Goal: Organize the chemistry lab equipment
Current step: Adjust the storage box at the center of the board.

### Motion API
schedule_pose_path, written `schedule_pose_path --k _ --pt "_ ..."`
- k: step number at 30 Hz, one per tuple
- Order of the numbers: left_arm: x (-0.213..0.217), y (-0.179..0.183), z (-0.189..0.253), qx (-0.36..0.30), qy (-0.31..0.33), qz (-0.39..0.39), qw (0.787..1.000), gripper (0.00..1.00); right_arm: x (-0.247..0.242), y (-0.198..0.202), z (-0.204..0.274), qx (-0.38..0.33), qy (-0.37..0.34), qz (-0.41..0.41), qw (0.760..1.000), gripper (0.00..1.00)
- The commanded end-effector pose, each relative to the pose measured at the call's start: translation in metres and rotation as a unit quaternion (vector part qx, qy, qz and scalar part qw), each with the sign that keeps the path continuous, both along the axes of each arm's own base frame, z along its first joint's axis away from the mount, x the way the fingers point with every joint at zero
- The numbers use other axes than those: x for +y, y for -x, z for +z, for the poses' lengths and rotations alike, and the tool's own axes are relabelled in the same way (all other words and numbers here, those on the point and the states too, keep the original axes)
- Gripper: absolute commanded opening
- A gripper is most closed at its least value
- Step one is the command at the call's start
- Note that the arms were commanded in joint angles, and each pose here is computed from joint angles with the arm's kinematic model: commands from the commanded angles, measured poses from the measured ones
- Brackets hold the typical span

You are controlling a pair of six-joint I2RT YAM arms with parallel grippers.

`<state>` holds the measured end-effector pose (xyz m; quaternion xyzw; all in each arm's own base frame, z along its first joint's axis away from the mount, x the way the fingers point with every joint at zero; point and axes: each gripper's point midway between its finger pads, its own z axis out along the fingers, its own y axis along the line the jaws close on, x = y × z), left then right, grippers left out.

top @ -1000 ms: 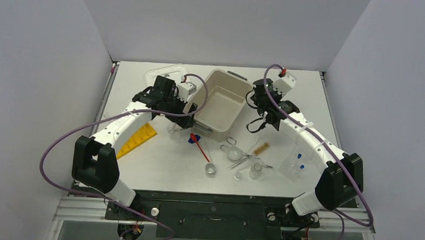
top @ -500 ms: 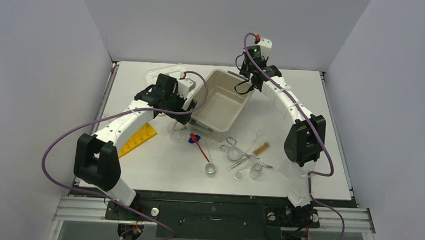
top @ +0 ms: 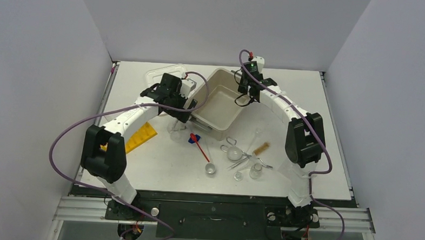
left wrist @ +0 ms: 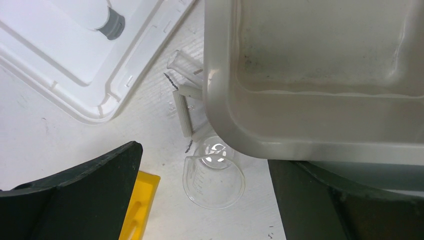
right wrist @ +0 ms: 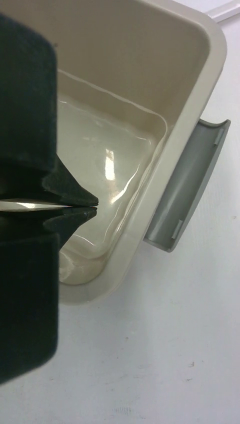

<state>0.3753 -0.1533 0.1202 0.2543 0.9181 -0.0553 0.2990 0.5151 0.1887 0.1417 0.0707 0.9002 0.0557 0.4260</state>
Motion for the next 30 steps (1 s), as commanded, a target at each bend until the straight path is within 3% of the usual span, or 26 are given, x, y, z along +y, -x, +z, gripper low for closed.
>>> schedule_pose_path --k 1,9,18,22,27,30 --pt "-0.005 -0.037 0.031 -0.065 0.006 0.025 0.998 0.97 -0.007 -0.001 0.019 -0.022 -0.006 -0.017 1.0 0.0" --pt "-0.019 -0.077 0.034 -0.079 0.013 0.042 0.996 0.97 0.003 0.043 -0.005 0.0 -0.052 -0.032 0.998 0.0" --pt "-0.026 -0.112 0.035 -0.09 0.006 0.052 0.995 0.97 0.059 0.069 0.03 -0.011 -0.095 0.022 0.995 0.0" --pt "-0.026 -0.12 0.038 -0.089 0.009 0.05 0.995 0.97 0.072 0.064 0.063 -0.024 -0.113 0.047 0.992 0.12" --pt "-0.013 -0.121 0.054 -0.081 0.027 0.057 0.995 0.97 0.05 0.088 0.121 -0.079 -0.099 0.061 0.99 0.3" --pt "-0.002 -0.111 0.074 -0.081 0.041 0.052 0.995 0.96 0.022 0.117 0.108 -0.072 -0.069 0.048 0.994 0.41"
